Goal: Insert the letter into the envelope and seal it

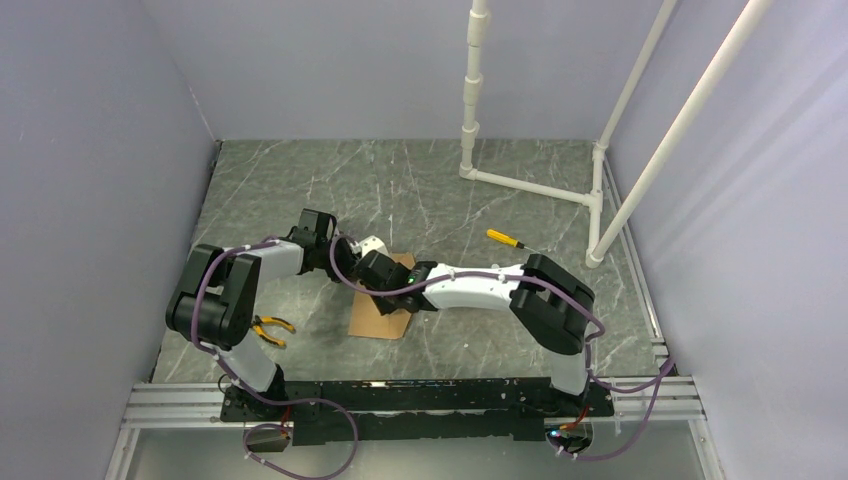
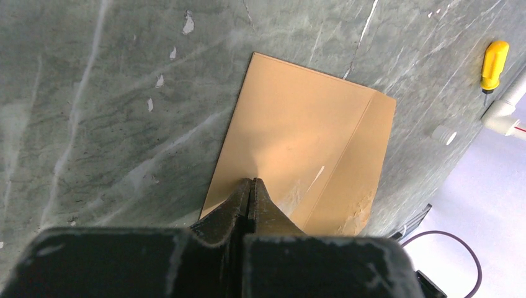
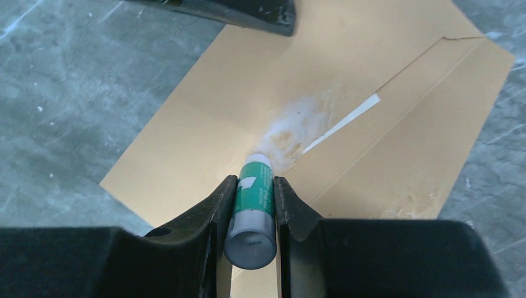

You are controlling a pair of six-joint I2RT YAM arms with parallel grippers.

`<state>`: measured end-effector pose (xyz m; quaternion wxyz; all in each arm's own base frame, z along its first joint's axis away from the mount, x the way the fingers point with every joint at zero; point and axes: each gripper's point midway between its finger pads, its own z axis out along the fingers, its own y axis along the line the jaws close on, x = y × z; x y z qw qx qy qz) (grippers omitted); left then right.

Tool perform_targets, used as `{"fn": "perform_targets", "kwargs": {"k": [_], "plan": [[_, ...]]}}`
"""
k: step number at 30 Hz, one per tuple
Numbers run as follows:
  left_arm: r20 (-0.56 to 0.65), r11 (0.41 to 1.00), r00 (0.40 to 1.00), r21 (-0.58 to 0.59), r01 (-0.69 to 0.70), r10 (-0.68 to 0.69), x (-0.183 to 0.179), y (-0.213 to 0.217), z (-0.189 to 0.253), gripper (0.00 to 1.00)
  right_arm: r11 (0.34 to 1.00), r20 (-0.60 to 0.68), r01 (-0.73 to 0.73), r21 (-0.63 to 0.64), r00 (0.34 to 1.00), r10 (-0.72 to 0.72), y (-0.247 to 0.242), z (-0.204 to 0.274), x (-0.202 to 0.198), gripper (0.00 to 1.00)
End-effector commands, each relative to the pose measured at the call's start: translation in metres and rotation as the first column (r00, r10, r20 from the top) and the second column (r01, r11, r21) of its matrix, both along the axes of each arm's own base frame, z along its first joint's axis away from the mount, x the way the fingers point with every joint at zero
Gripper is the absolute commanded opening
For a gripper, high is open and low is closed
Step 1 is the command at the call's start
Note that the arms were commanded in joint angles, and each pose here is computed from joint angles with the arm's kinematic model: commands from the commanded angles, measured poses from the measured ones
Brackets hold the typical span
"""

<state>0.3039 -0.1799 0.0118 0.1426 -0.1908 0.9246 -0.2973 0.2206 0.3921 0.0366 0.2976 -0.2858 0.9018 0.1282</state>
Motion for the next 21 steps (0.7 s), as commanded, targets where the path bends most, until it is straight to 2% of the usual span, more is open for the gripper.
{"fn": "perform_targets", "kwargs": {"k": [1,7,11,21], "plan": [[-0.195,0.967,0.979,0.254,-0.009,0.060,-0.050,0.045,-0.067,0.03,0.996,-0.148,-0.055,-0.070,0.988,0.044,-0.013,-0.024,-0.038,0.00],[-0.194,0.965,0.979,0.264,-0.007,0.060,-0.052,0.047,-0.067,0.03,0.983,-0.113,0.058,-0.175,0.990,-0.079,-0.038,-0.047,-0.011,0.00],[-0.194,0.964,0.979,0.266,-0.002,0.056,-0.052,0.048,-0.066,0.02,0.974,-0.096,0.114,-0.195,0.986,-0.134,-0.054,-0.050,0.007,0.00],[-0.193,0.966,0.980,0.260,0.002,0.049,-0.048,0.046,-0.066,0.03,0.968,-0.050,0.142,-0.208,0.987,-0.155,-0.056,-0.052,0.041,0.00]]}}
